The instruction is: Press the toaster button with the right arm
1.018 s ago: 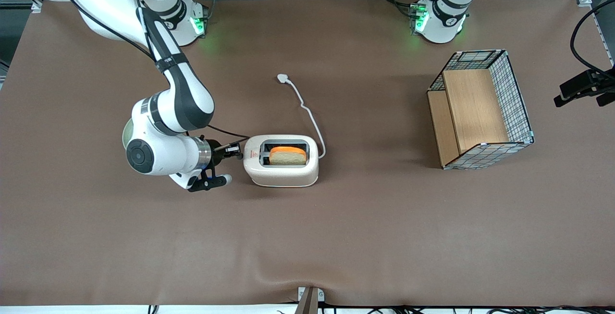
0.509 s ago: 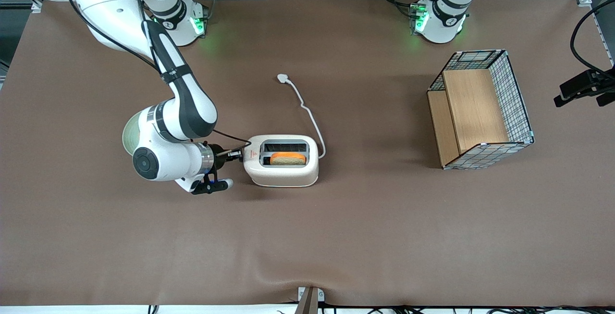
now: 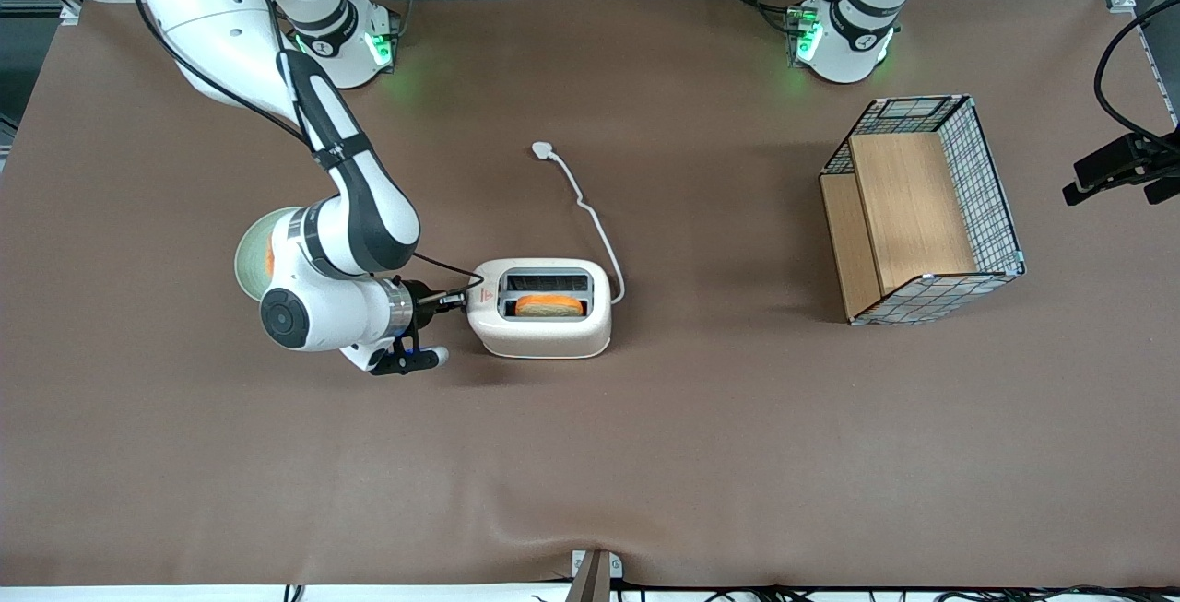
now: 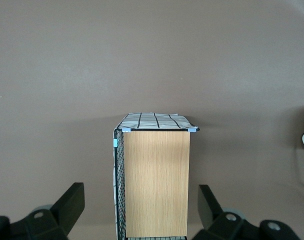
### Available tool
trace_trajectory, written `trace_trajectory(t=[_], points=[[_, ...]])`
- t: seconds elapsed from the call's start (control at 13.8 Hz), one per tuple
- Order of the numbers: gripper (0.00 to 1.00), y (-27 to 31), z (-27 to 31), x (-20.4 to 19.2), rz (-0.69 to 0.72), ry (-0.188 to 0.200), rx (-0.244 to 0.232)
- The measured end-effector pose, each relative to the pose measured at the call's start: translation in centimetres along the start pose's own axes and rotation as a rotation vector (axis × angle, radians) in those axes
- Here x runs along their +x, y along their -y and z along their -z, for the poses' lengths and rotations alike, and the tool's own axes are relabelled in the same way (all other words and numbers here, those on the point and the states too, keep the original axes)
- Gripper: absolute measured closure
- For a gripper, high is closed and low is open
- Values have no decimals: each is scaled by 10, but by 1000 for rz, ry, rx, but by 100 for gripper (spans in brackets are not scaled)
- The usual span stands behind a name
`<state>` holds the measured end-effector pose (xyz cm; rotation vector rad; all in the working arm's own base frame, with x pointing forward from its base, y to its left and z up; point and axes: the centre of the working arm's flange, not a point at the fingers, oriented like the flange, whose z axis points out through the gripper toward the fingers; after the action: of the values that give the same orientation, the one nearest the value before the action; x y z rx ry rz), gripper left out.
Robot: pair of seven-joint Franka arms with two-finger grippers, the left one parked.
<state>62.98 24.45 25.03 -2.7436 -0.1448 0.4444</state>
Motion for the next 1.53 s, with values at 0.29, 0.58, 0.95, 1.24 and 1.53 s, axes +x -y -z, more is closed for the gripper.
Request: trace_trajectory(t=[0.29, 0.58, 0.95, 1.24, 1.53], points=[[99, -2, -3, 1, -4, 1, 1], [99, -2, -2, 1, -5, 1, 4], [99, 4, 9, 2, 5, -16, 7], [99, 22, 63, -8, 36, -84, 17], [71, -28, 129, -20, 3, -109, -1]])
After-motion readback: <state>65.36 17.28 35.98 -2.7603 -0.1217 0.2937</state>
